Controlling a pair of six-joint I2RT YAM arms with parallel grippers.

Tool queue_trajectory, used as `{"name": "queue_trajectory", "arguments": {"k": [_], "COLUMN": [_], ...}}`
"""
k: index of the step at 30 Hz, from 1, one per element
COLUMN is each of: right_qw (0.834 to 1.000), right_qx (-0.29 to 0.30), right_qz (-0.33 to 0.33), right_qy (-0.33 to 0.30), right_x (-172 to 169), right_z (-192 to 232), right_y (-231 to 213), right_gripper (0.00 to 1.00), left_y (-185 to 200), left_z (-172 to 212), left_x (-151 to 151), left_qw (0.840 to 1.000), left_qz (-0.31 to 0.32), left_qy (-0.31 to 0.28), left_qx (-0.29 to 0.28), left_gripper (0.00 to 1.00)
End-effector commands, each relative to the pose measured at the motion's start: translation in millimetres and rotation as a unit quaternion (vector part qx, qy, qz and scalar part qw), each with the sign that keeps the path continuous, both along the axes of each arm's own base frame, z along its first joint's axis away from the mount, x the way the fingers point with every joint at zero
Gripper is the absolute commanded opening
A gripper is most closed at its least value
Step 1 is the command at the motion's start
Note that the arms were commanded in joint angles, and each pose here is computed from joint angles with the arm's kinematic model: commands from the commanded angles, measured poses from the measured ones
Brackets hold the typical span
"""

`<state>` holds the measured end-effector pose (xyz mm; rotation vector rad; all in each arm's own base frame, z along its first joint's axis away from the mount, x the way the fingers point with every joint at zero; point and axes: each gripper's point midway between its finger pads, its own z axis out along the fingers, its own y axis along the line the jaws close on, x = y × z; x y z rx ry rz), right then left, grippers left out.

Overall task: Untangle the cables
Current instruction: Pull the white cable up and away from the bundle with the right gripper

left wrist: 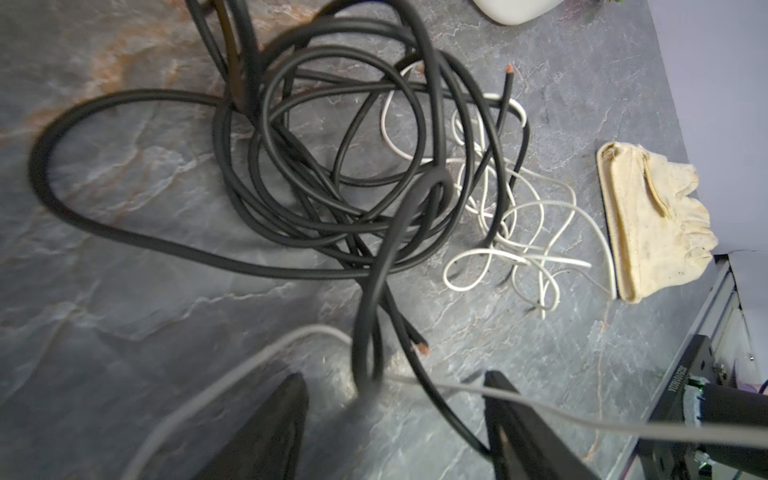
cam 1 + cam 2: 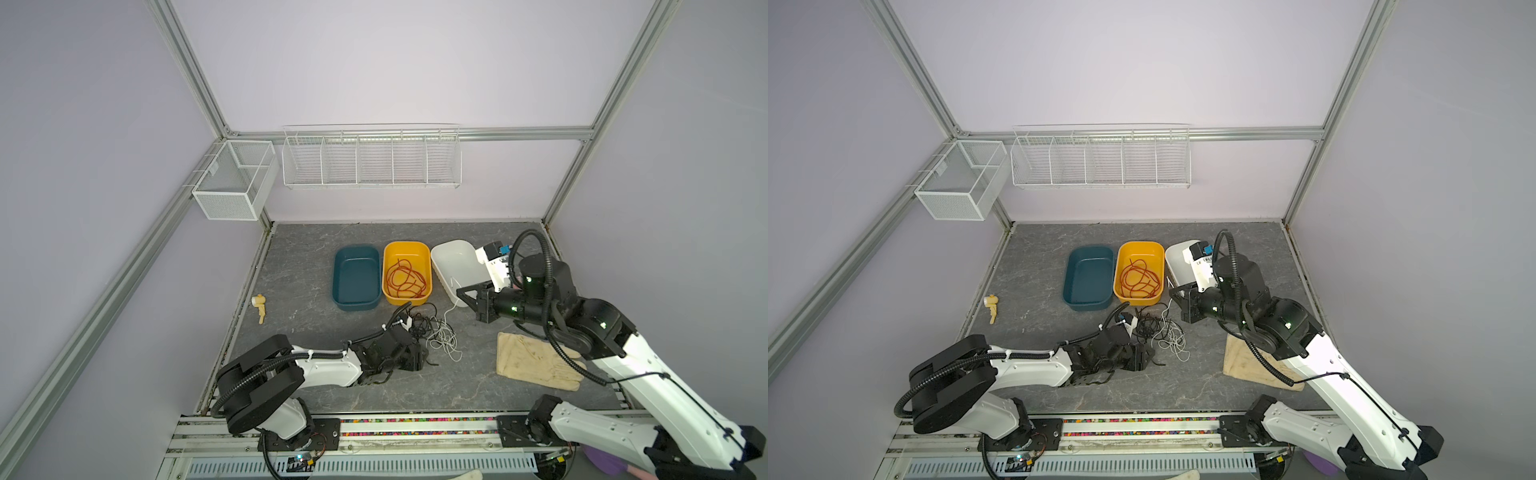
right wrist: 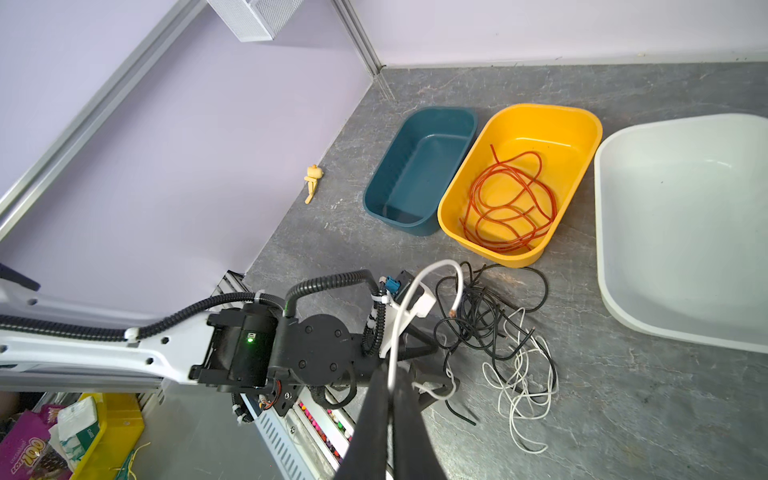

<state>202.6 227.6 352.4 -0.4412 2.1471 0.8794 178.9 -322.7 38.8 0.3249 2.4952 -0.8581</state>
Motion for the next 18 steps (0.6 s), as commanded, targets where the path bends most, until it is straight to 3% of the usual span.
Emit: {"name": "queue_trajectory", "arguments": {"k": [1, 18], "right_qw": [1.000, 0.995], "right_qx": [-0.004, -0.008], "right_qz": [0.007, -0.015], "right_qy": [-0.021, -0.099], "right_x": [-5, -11], "right_z": [20, 108], "right_y": [-4, -30], "right_gripper": [0.07, 0.06], "left_y": [6, 15], "left_z": [-12, -22], "left_x": [-7, -11], "left_qw": [1.000, 0.999], "left_qz": [0.002, 0.003], "left_qy": [0.020, 0.023], "left_qx": [0.013, 0.023], "left_gripper": [0.68, 0.68]}}
